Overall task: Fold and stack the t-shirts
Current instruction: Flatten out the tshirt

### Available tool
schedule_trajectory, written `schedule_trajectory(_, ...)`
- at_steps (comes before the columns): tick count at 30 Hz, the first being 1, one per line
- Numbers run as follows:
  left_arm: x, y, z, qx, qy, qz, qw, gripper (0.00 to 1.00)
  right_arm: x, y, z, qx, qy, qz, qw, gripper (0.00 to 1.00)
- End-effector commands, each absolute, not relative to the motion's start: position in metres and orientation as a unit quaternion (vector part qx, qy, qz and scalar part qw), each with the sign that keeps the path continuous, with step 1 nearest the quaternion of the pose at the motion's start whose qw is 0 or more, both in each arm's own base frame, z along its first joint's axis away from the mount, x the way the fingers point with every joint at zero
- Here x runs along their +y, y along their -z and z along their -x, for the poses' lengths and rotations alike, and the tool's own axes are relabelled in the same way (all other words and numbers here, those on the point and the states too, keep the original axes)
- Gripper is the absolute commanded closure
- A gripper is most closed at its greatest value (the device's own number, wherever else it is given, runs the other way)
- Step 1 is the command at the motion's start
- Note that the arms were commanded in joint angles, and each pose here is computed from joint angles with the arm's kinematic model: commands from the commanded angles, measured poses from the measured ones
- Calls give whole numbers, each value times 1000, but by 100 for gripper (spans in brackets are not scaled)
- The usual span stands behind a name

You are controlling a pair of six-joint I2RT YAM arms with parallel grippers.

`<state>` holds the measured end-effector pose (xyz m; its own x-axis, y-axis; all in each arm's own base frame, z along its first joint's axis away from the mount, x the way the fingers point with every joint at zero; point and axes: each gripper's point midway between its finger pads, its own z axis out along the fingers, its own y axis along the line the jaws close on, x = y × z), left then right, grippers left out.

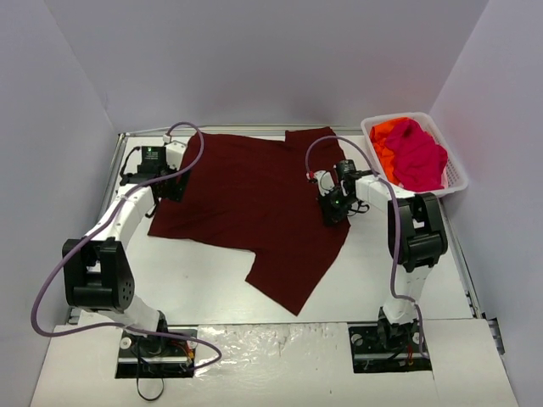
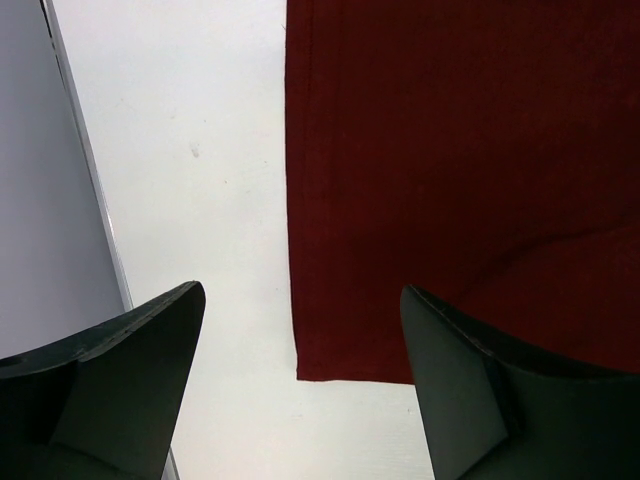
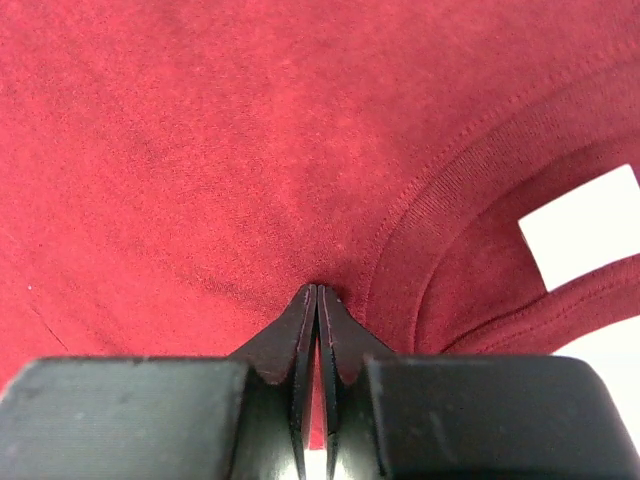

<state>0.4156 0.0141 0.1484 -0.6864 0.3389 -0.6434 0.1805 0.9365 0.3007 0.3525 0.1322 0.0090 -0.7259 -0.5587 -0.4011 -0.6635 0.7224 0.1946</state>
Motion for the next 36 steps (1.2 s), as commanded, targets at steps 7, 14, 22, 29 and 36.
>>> schedule_trajectory(7,13,-168,-394,903,-96,-139,396,22,63,-4,-342,939,-113,295,137,100)
schedule_trajectory(14,8,-164,-375,903,-83,-156,392,22,50,-13,-365,938,-100,295,154,100)
schedule_trajectory(22,-5,-146,-351,898,-74,-222,372,22,54,-21,-389,931,-113,298,177,100)
schedule_trajectory(29,-28,-134,-323,853,-102,-377,346,23,73,-98,-360,903,-177,308,242,88)
schedule_trajectory(36,-25,-113,-304,804,-122,-494,308,23,74,-151,-319,884,-166,308,309,57)
